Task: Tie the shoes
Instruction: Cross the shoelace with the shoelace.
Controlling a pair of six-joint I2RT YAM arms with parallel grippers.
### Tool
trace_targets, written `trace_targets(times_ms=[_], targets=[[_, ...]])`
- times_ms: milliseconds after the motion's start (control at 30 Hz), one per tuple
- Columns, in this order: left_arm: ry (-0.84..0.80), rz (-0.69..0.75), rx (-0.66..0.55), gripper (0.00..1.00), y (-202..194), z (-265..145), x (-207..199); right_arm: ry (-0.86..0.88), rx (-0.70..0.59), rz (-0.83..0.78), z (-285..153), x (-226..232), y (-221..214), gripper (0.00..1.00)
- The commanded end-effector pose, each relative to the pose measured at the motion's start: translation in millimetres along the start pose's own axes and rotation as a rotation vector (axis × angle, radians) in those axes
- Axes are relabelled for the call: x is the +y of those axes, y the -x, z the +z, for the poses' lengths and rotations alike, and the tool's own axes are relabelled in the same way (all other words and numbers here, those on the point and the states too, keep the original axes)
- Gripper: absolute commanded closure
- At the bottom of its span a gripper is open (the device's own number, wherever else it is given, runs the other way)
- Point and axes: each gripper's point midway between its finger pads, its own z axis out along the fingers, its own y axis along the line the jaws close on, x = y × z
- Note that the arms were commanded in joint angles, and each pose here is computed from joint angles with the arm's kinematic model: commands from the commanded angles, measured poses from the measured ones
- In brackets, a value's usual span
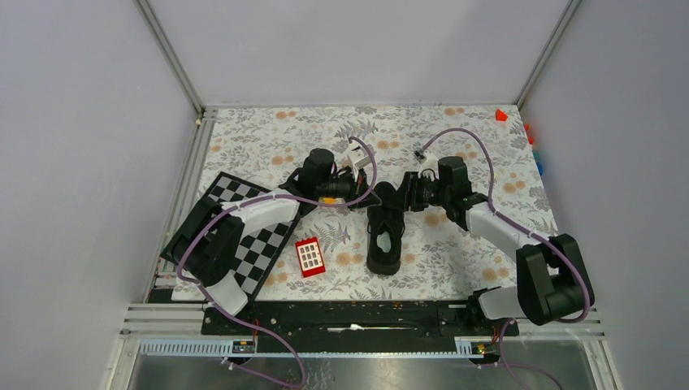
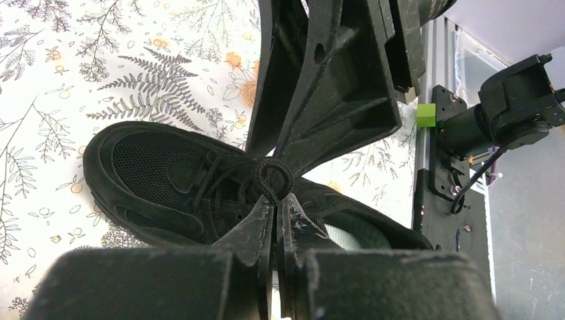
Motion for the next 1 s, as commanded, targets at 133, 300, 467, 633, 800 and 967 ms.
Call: trace_targets(times_ms=[133, 300, 467, 633, 800, 967], targets=[[-0.005, 0.038, -0.011, 1.0, 6.7, 4.0, 2.4, 0.025, 0.015, -0.058, 7.3, 2.2, 14.5, 0.54], [-0.009, 0.043, -0.015, 1.0, 8.8, 4.0, 1.4, 0.009, 0.019, -0.067, 12.1, -2.8, 16.2, 0.52], [-0.012, 0.047, -0.018, 1.0, 10.9, 4.6, 1.2, 0.031, 0.042, -0.066, 17.3, -2.3, 14.2, 0.54], [-0.016, 0.047, -0.017, 1.0, 11.0, 5.1, 0.6, 0.06, 0.071, -0.077, 22.5, 0.8, 7.3, 0.56], [-0.018, 0.049, -0.018, 1.0, 11.7, 5.1, 0.3, 0.073, 0.088, -0.09, 25.6, 3.0, 5.3, 0.57], [-0.017, 0.051, -0.018, 1.0, 11.9, 5.1, 0.4, 0.08, 0.097, -0.118, 22.7, 6.8, 3.3, 0.62]])
